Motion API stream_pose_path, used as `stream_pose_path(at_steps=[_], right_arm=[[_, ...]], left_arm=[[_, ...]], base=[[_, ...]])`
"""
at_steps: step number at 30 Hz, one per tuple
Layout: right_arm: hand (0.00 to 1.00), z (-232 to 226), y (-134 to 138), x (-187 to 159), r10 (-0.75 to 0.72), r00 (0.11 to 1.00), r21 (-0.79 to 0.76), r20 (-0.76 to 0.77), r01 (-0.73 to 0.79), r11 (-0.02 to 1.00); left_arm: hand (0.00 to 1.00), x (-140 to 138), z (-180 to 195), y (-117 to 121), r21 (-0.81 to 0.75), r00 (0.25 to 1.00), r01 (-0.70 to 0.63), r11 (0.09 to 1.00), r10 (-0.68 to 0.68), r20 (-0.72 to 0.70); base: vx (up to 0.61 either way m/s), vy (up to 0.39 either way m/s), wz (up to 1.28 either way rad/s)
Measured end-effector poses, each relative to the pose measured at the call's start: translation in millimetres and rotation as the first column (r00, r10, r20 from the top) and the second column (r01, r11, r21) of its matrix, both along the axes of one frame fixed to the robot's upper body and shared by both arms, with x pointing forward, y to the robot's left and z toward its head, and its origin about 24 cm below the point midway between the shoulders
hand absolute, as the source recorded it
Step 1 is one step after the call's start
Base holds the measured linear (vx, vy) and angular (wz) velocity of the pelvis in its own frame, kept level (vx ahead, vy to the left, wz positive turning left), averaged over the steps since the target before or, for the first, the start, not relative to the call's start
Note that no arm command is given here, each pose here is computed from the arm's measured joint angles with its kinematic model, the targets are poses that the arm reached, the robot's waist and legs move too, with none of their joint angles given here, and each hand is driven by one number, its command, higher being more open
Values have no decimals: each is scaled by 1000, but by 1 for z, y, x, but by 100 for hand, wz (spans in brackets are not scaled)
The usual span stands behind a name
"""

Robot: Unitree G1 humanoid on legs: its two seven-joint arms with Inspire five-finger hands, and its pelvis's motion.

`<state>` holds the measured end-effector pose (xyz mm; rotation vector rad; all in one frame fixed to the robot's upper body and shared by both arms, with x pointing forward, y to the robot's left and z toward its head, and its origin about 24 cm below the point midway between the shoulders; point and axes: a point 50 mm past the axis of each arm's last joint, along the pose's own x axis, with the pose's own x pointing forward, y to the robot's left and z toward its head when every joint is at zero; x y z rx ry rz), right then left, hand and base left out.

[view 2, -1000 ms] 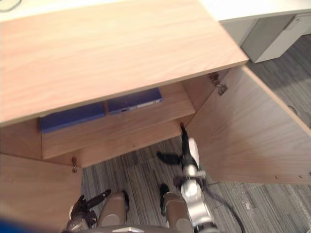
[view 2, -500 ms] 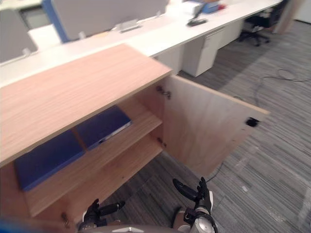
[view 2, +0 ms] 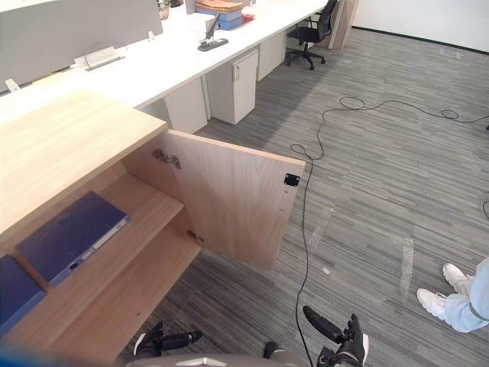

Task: Walk over to the cabinet, pick up the folder, carry it to the office cabinet, place the folder inside the office cabinet, then close the office cabinet door

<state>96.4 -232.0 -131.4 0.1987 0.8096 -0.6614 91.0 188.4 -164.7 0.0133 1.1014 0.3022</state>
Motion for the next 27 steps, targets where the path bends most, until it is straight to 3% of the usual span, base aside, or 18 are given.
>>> stream_pose_path(at_steps=[4, 15, 27], right_arm=[[100, 8, -2, 26, 14, 998, -13, 64, -13, 1000], [100, 67, -35, 123, 202, 943, -236, 264, -140, 962], [100, 114, 12, 204, 381, 824, -246, 420, -300, 922]], left_arm=[[100, -1, 0, 0, 4, 999, 43, 999, -43, 2], [100, -3, 0, 5, -25, 999, 37, 999, -37, 2], [100, -19, -2, 22, -44, 996, -71, 997, 69, -54]], base=[[8, 30, 6], [-32, 7, 12], [0, 0, 0]])
